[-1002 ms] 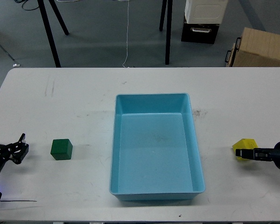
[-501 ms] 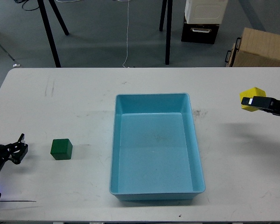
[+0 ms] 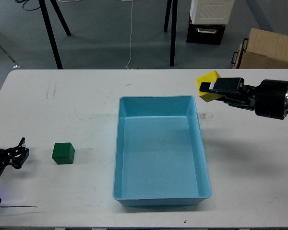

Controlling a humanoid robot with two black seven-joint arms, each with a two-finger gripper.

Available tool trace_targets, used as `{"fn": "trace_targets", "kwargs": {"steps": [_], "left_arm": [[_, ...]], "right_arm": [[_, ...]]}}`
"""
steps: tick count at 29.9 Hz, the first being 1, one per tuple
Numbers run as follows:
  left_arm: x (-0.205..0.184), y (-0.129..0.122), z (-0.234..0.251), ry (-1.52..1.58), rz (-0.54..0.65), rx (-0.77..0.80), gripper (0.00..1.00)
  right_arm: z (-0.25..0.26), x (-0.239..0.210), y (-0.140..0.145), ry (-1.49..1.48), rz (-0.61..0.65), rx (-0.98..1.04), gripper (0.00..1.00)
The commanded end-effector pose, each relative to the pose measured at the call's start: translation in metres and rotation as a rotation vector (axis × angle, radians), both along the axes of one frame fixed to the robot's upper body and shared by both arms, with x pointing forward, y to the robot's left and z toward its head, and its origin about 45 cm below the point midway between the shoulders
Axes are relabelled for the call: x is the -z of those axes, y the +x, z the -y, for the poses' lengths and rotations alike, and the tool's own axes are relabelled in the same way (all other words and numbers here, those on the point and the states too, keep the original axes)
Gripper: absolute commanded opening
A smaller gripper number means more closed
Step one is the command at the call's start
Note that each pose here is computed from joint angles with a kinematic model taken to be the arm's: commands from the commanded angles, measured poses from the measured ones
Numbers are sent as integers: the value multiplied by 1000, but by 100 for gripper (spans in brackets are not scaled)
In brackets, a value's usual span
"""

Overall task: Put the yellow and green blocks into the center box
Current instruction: 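Lift the yellow cube and carry it over the blue tray, then release the yellow cube into the tray with the right gripper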

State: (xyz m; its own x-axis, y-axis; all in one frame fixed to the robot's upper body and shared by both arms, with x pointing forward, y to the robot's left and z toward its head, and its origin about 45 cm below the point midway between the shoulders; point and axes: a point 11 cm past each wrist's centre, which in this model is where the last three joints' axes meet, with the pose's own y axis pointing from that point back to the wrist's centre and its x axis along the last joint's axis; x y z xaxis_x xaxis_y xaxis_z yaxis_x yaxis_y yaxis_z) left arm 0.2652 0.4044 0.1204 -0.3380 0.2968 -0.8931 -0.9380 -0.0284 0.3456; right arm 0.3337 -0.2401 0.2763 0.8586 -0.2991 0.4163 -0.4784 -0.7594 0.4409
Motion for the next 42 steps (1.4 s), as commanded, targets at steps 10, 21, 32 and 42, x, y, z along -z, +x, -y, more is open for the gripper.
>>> {"fn": "trace_targets", "kwargs": {"steps": [10,21,32,42], "left_arm": [[0,-2,-2,2,0,-6,100],[1,-2,-1,0,-3,-1,100],[-1,-1,-3,2,3,-13,100],[-1,0,-1,1,7,-6,100]], "right_arm": [[-40,59,1,-53,-89,-80,24],[-52,69,7,-50,-91,-69,68],[-48,67,15,-51,-71,-35,98],[-36,22,51,46,81,128,98]]}}
